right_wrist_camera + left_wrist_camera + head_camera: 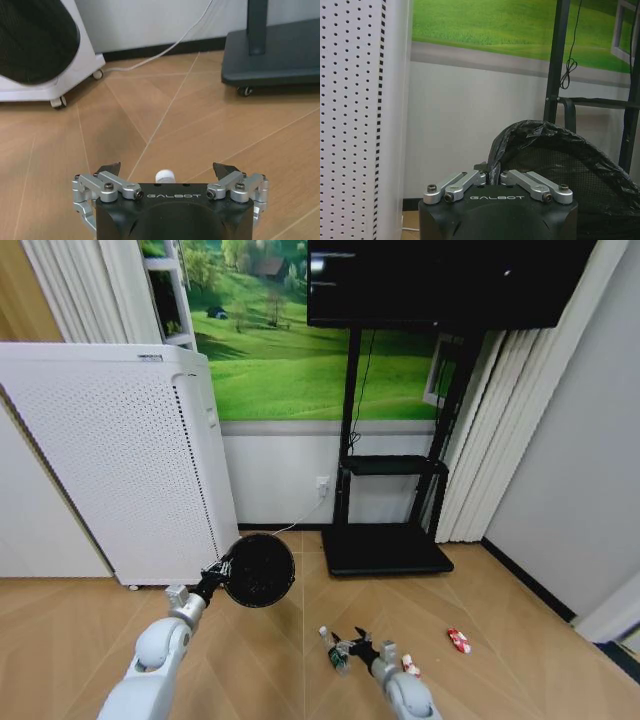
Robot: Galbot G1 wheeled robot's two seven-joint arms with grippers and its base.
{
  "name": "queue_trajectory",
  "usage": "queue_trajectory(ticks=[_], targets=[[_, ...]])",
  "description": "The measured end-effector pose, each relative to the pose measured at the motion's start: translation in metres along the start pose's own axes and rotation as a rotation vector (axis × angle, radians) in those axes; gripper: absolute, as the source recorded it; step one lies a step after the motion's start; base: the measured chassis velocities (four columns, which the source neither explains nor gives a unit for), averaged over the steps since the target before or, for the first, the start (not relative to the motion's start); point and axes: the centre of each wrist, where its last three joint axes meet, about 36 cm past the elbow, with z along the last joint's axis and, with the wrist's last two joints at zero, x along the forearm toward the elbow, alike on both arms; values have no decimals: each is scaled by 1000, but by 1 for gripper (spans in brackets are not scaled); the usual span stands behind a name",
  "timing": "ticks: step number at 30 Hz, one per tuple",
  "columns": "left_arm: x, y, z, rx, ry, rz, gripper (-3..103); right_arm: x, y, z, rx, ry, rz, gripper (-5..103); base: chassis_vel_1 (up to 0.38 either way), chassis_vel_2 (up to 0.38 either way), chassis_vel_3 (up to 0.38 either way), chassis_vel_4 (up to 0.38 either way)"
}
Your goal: Pick up the trash bin and place the garbage on the floor into it.
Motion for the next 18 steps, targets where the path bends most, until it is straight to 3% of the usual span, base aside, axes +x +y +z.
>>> queue_trajectory(ticks=[5,18], targets=[[2,5,-4,1,-8,-23,7,-22,-1,16,-5,90,-7,100,0,0,0,0],[3,9,-8,14,-17,-18,7,-31,-8,32,16,169,24,100,0,0,0,0]])
